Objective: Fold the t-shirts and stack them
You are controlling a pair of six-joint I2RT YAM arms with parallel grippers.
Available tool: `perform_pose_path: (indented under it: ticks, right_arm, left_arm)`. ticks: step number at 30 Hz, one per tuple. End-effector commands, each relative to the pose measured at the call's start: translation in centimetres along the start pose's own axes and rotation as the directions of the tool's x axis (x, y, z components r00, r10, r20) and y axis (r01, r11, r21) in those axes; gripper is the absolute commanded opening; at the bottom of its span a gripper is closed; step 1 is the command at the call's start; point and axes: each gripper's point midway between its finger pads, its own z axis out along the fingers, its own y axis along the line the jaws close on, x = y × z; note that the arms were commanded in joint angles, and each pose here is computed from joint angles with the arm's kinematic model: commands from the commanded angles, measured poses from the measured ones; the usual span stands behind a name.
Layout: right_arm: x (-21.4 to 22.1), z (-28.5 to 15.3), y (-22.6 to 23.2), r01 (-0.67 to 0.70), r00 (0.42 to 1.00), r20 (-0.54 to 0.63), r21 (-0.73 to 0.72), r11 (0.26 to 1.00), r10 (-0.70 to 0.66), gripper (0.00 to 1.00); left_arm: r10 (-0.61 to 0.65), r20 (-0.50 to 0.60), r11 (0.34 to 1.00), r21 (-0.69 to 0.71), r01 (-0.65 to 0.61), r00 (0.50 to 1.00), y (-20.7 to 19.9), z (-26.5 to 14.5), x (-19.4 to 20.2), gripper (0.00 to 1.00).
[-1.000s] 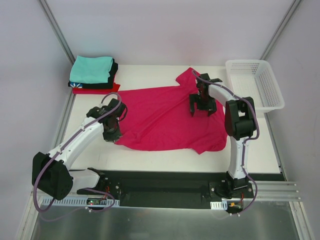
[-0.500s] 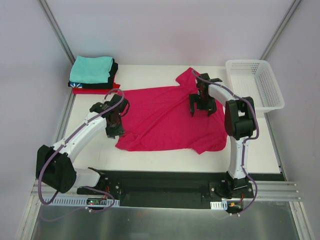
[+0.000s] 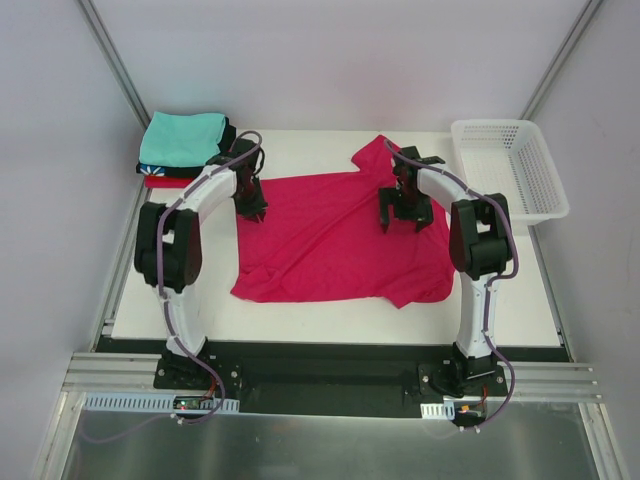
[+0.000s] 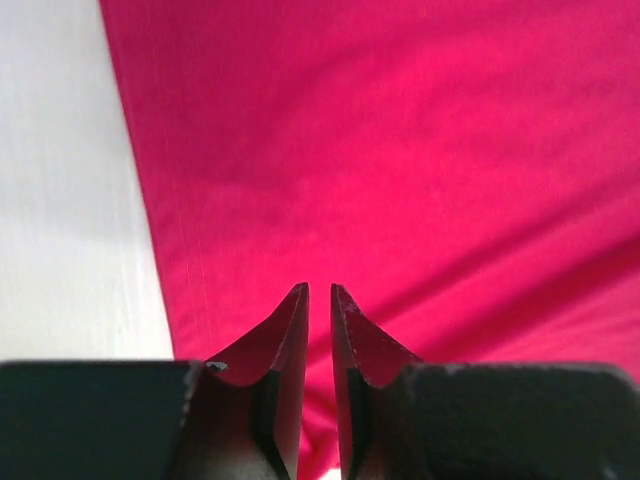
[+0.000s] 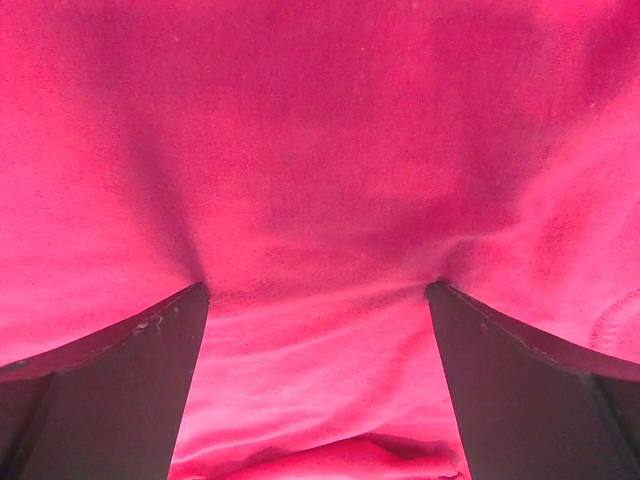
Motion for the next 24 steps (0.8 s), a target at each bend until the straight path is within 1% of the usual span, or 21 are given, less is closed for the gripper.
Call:
perform_pose_path:
  ticks: [1,3,4,6,7,11,16,19,24]
  right_arm:
    - [-0.5,-0.2,0.4,-0.009,1.000,-0.004,-0.048,0.999,0.008,0.96]
    - [-0.5,-0.2,0.3,-0.018,1.000,-0.005,-0.052,0.999,0.018,0.96]
    - [-0.5,-0.3,0.3,-0.019,1.000,-0.006,-0.056,0.998,0.019,0.96]
    - [-0.5,-0.2,0.3,-0.022,1.000,-0.007,-0.061,0.998,0.022,0.96]
    - [-0.6,-0.3,0.3,-0.025,1.000,-0.003,-0.065,0.998,0.025,0.96]
    - [-0.5,-0.3,0.2,-0.034,0.999,-0.008,-0.072,0.997,0.034,0.96]
    - [-0.5,-0.4,0.6,-0.042,0.999,-0.011,-0.097,0.994,0.041,0.96]
    - [-0.6,-1.1,0.9,-0.048,0.999,0.000,-0.117,0.992,0.049,0.96]
    - [-0.7,-3.9,1.8,-0.052,0.997,0.049,-0.167,0.985,0.061,0.96]
  left_arm:
    - [-0.025,-0.010,0.998,0.064,0.025,1.000,-0.6,2.3,-3.2,0.13]
    - [-0.027,0.025,0.999,0.036,0.026,0.999,-0.3,2.7,-4.6,0.13]
    - [-0.027,0.021,0.999,0.022,0.026,0.999,0.0,3.4,-4.8,0.13]
    - [-0.024,0.034,0.999,0.033,0.023,0.999,-0.3,3.7,-5.9,0.13]
    - [-0.031,0.020,0.999,0.035,0.031,0.999,-0.1,4.4,-5.9,0.12]
    - [-0.038,0.034,0.999,0.029,0.037,0.999,0.0,5.6,-7.5,0.13]
    - [-0.055,0.014,0.998,0.035,0.055,0.998,0.3,7.6,-8.3,0.13]
    - [-0.076,0.010,0.996,0.044,0.075,0.997,0.4,8.3,-8.9,0.13]
    - [-0.092,0.022,0.995,0.043,0.091,0.995,0.9,8.9,-10.2,0.14]
